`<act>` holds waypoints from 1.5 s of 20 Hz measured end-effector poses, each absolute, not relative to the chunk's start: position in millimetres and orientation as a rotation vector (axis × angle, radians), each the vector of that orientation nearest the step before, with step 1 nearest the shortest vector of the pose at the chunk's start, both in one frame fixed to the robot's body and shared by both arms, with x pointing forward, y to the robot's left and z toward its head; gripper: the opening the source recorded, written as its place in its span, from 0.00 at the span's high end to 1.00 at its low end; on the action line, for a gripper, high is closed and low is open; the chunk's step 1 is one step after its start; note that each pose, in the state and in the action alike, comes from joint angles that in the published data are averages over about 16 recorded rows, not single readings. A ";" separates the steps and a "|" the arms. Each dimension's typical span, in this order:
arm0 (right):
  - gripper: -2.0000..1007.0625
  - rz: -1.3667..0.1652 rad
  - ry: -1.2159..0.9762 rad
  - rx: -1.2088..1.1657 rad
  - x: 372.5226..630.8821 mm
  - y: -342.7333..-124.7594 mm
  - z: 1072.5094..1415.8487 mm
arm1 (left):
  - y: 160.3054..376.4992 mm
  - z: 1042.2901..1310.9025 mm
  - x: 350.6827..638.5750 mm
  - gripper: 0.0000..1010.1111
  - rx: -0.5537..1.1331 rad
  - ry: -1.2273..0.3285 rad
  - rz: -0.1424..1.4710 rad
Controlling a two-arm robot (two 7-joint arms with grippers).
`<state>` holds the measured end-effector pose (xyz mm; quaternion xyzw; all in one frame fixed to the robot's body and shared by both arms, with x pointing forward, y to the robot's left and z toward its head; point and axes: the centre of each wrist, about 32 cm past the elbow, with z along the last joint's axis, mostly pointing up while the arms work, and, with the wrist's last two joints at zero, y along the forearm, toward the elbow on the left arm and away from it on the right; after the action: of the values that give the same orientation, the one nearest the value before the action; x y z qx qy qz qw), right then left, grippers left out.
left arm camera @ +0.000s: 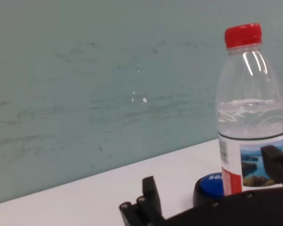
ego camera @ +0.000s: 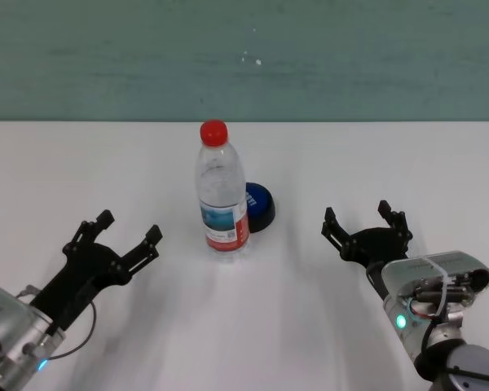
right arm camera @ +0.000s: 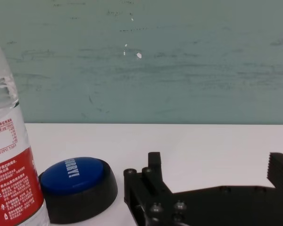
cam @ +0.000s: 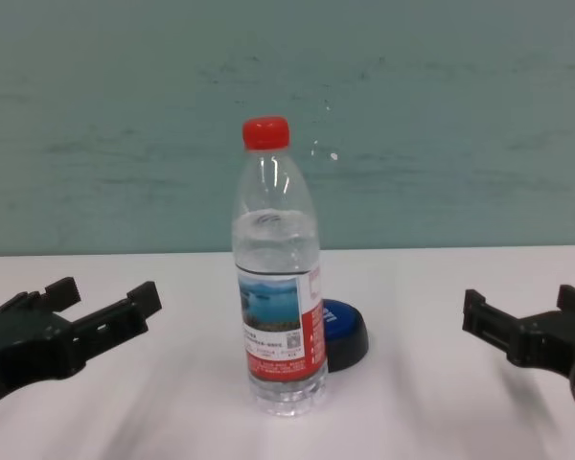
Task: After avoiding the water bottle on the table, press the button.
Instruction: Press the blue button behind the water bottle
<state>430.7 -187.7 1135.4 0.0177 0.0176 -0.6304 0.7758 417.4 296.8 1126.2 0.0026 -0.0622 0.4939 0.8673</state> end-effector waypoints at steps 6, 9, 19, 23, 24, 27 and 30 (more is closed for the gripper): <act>0.00 -1.359 0.035 0.030 431.6 -189.7 1139.4 | 296.3 1125.5 417.2 0.00 0.008 -0.132 1.037; 0.00 -1.354 0.034 0.022 433.2 -191.7 1143.0 | 296.3 1125.4 417.2 0.00 0.008 -0.131 1.037; 0.00 -1.329 0.023 -0.012 443.7 -200.8 1159.6 | 296.4 1125.4 417.3 0.00 0.008 -0.130 1.037; 0.00 -1.315 0.015 -0.026 450.2 -203.4 1165.7 | 296.4 1125.4 417.3 0.00 0.008 -0.130 1.037; 0.00 -1.311 0.013 -0.029 452.0 -204.1 1167.0 | 296.4 1125.4 417.3 0.00 0.008 -0.130 1.037; 0.00 -1.299 0.007 -0.038 458.0 -206.0 1170.6 | 296.4 1125.4 417.3 0.00 0.008 -0.130 1.037; 0.00 -1.288 0.003 -0.048 464.5 -207.6 1173.7 | 296.4 1125.4 417.3 0.00 0.008 -0.130 1.037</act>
<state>464.5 -207.6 1173.7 -0.0222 0.0012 -0.6002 0.7995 417.3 296.4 1125.4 0.0036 -0.0619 0.4953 0.8665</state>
